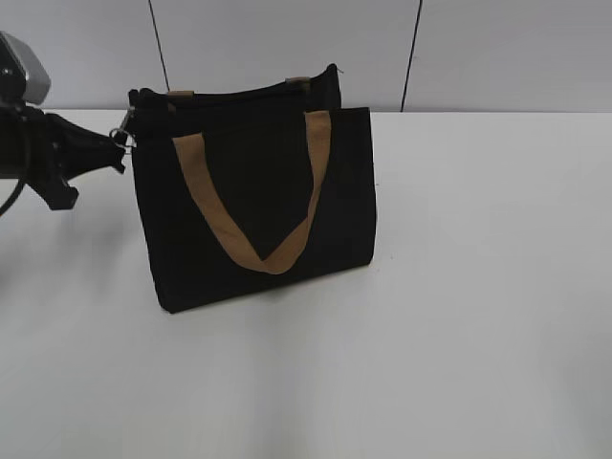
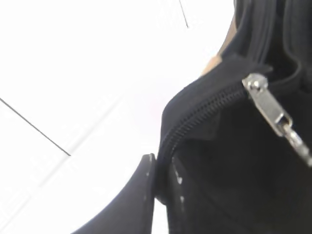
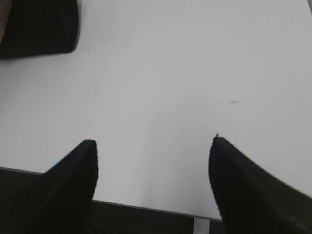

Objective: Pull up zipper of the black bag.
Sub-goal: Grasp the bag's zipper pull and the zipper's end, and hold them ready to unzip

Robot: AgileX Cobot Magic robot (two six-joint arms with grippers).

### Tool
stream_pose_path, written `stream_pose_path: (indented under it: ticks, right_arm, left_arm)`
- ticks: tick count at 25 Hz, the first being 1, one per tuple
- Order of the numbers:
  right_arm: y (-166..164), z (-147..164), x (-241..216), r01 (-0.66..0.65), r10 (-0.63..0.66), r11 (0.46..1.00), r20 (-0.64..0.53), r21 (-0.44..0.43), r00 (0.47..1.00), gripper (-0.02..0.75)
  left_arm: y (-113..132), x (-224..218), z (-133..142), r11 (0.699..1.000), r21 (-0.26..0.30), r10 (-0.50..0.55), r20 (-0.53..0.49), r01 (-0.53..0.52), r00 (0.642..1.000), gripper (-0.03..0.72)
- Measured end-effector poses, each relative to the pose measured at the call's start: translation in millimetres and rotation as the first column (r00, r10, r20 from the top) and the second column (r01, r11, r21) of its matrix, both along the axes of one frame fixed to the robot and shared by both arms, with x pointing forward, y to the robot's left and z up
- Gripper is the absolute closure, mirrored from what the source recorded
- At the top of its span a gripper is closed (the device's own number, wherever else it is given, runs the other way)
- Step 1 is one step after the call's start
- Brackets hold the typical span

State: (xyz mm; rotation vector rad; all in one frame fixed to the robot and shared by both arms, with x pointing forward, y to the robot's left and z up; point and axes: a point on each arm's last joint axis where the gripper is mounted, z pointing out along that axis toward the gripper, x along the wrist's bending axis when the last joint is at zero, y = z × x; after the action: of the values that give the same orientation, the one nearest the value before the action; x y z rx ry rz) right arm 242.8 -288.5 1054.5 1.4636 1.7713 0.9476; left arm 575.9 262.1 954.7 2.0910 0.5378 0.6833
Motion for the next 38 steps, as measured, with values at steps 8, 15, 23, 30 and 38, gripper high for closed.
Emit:
stream_pose_path:
  ticks: [8, 15, 23, 30, 38]
  right_arm:
    - [13, 36, 51, -0.177, 0.175, 0.984, -0.145, 0.003, 0.974, 0.198]
    - [29, 63, 109, -0.327, 0.333, 0.943, -0.137, 0.069, 0.933, 0.269]
    - [72, 72, 194, -0.474, 0.483, 0.876, -0.145, 0.092, 0.864, 0.300]
    - [170, 64, 260, -0.656, 0.660, 0.751, -0.148, 0.080, 0.737, 0.303]
    - [270, 45, 314, -0.767, 0.767, 0.639, -0.131, 0.061, 0.628, 0.381]
  left_arm:
    - [-2, -18, 63, 0.998, 0.056, 0.032, 0.161, -0.042, 0.986, 0.664]
    - [-5, -38, 91, 0.997, 0.066, 0.021, 0.176, -0.034, 0.984, 0.664]
    - [-7, -49, 103, 0.998, 0.055, 0.004, 0.173, -0.014, 0.985, 0.664]
    - [-7, -49, 102, 0.998, 0.055, -0.001, 0.158, -0.007, 0.987, 0.664]
    - [-7, -49, 102, 0.998, 0.054, -0.001, 0.156, -0.007, 0.988, 0.664]
